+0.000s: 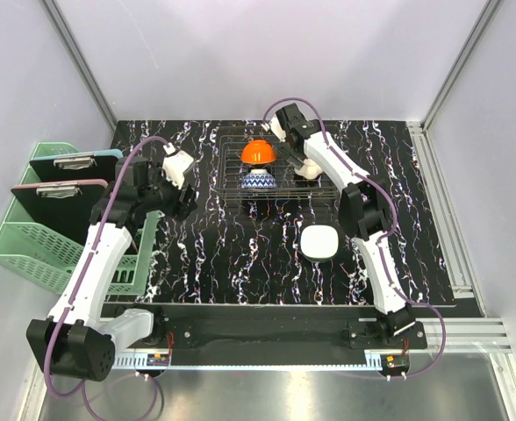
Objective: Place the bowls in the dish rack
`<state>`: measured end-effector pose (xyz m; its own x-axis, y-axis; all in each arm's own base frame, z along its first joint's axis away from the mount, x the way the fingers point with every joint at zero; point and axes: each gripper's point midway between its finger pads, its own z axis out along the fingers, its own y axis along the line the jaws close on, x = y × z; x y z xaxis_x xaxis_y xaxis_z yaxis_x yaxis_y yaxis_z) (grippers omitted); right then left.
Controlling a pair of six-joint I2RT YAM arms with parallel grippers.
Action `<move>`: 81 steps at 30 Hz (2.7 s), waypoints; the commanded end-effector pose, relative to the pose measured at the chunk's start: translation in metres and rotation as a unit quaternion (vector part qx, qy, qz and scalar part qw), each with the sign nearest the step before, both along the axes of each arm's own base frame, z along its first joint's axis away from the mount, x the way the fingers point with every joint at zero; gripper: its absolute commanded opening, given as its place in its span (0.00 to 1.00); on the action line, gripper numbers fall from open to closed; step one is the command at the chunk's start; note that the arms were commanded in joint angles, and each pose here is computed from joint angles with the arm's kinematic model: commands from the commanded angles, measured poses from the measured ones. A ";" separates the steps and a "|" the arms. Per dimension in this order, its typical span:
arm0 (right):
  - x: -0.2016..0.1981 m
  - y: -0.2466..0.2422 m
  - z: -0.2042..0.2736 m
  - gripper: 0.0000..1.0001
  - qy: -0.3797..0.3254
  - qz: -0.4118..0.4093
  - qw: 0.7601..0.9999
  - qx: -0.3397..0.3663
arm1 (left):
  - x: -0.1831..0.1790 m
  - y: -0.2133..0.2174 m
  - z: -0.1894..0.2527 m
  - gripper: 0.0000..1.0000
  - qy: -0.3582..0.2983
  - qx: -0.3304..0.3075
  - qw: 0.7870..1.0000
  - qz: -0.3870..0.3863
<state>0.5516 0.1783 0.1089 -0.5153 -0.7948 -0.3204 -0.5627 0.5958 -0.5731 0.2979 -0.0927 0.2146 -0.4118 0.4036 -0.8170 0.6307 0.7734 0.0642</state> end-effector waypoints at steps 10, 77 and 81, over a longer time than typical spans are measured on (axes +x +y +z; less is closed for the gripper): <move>0.027 -0.033 0.010 0.88 -0.051 -0.043 0.997 -0.032 | 0.005 -0.003 0.016 0.71 -0.029 -0.009 0.999 -0.012; -0.294 -0.055 0.008 0.56 0.231 -0.033 0.900 0.368 | -0.018 -0.282 -0.089 0.99 0.163 0.041 0.950 -0.263; -0.296 -0.055 -0.004 0.54 0.239 -0.038 0.904 0.352 | -0.019 -0.283 -0.092 0.99 0.170 0.038 0.949 -0.262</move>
